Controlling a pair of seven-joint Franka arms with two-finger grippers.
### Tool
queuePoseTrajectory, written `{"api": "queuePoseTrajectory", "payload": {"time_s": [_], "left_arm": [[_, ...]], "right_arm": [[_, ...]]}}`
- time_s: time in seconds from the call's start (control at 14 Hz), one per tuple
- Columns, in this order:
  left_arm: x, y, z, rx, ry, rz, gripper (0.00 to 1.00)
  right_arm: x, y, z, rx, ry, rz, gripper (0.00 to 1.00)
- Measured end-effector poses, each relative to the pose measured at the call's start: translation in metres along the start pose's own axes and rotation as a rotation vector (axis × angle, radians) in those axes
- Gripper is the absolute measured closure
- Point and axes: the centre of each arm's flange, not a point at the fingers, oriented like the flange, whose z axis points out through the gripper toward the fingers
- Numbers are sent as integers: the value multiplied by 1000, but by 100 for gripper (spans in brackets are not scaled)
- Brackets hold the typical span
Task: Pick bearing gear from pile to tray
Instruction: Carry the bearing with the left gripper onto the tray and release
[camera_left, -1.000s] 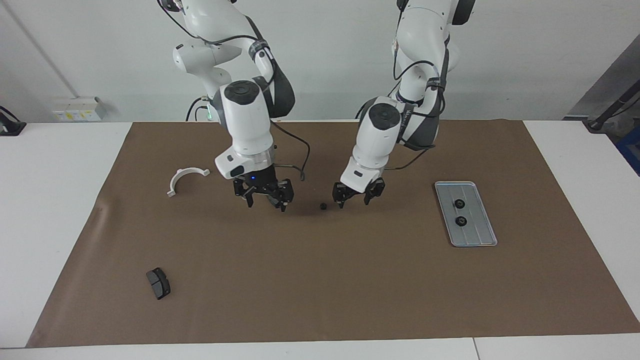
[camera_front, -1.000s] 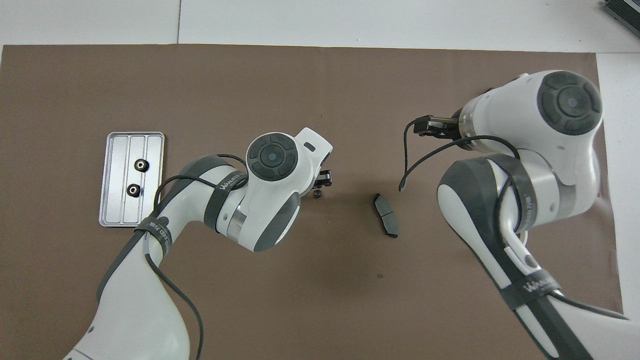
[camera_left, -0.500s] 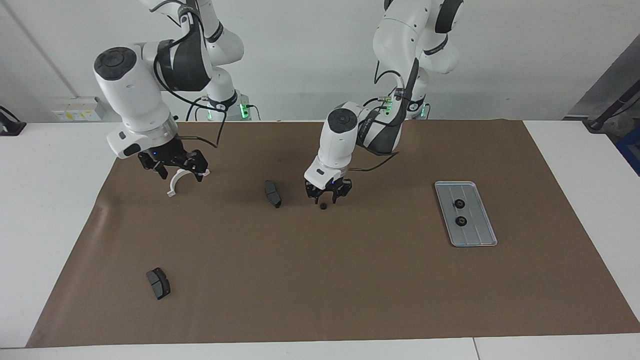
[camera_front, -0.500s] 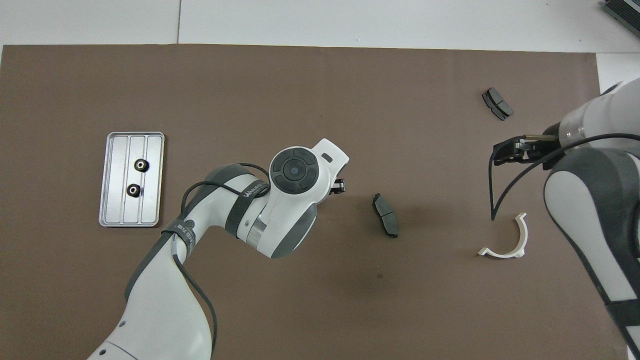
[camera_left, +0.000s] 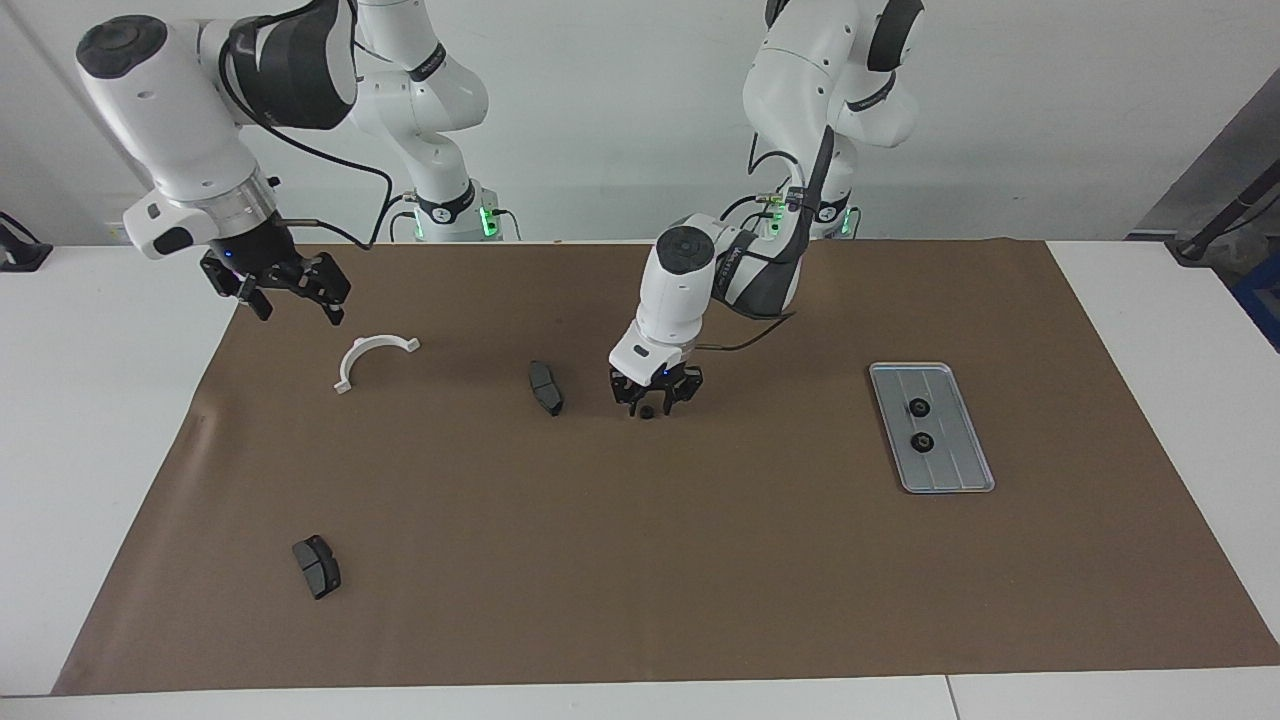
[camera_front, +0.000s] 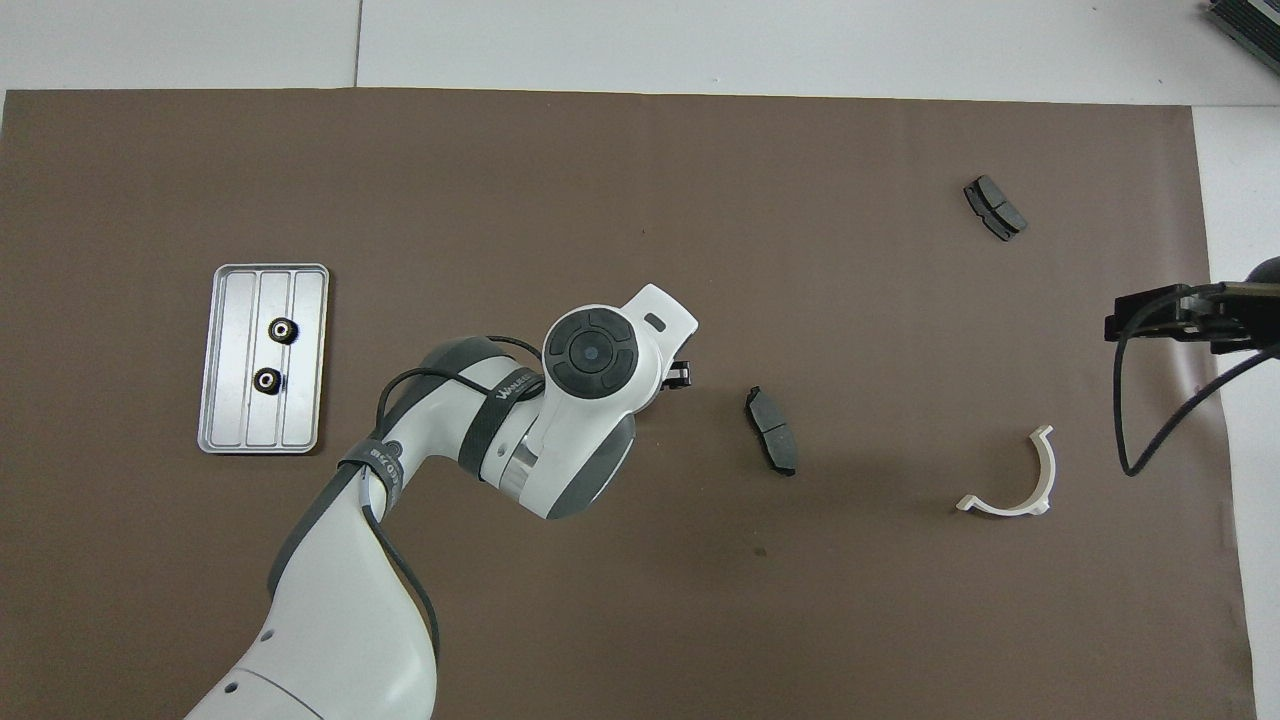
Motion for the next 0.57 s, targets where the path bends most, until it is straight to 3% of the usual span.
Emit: {"api": "queuePoseTrajectory", "payload": {"time_s": [0.21,0.57], "left_arm": [[-6,3,5,4,-5,9,45],[-11,1,12,-1,3,13,48]], "right_arm": [[-10,-5,-33,0,-7,-11,0],[-20,-3,-30,-7,-63,21,0]]}}
